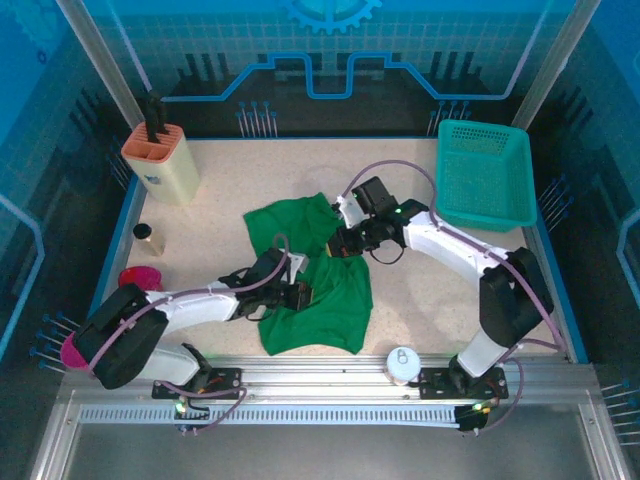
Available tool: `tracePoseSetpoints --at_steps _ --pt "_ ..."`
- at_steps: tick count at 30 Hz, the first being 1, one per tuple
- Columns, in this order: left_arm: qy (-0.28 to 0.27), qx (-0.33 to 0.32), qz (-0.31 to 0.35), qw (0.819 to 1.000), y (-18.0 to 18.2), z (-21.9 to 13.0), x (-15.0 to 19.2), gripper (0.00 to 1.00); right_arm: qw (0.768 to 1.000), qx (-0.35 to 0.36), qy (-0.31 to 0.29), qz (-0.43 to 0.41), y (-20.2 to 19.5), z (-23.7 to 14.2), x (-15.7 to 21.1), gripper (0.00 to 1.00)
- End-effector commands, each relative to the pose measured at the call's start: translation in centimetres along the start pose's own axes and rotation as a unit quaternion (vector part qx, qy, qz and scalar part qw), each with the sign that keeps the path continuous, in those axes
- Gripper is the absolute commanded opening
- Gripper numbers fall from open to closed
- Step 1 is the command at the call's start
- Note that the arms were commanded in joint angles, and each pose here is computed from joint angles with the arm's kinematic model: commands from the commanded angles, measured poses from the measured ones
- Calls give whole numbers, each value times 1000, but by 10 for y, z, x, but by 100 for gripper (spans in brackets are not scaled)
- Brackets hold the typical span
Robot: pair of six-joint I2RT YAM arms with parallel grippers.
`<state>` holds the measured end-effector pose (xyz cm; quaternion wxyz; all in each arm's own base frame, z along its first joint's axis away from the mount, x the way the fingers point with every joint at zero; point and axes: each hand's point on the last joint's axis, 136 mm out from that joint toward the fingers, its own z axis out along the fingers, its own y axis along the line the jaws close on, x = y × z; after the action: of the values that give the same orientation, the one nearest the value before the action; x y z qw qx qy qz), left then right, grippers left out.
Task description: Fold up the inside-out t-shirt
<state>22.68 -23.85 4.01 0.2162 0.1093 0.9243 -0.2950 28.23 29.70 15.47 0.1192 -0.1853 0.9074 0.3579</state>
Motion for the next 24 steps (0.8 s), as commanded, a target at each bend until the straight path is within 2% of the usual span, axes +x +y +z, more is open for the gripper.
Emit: tracePoseSetpoints --at_steps 1,3,4,5,7,8,10,13,15,18,21,24 --pt "-13 -14 27 999 8 -6 8 10 989 -140 17 48 53 -31 5 0" --pt "-15 -19 31 999 10 -8 10 11 982 -173 34 67 65 -37 10 0" --pt "-14 -24 34 999 11 -9 10 11 983 -161 32 77 60 -37 10 0" --pt "-15 -26 38 999 11 -11 10 11 987 -136 26 84 49 -34 9 0" --pt "-22 -20 53 998 9 -14 9 13 996 -28 11 87 8 -23 3 0" --pt "-28 -13 63 998 6 -15 7 15 997 2 8 78 -3 -18 -2 0" --pt "-41 -5 90 995 1 -21 2 19 998 15 10 59 -4 -4 -13 0" --pt "-76 25 123 989 -24 -47 -17 29 999 -23 5 30 21 7 -19 17" --pt "-114 49 134 983 -39 -67 -29 36 1000 -22 -6 1 28 0 -17 29" --pt "-159 75 133 975 -54 -87 -44 57 997 51 -31 -45 10 -22 -9 32" --pt "-147 85 126 977 -64 -89 -55 61 989 110 -59 -79 -8 -42 5 33" --pt "-126 71 95 985 -57 -75 -66 62 988 101 -75 -86 -12 -45 23 34"
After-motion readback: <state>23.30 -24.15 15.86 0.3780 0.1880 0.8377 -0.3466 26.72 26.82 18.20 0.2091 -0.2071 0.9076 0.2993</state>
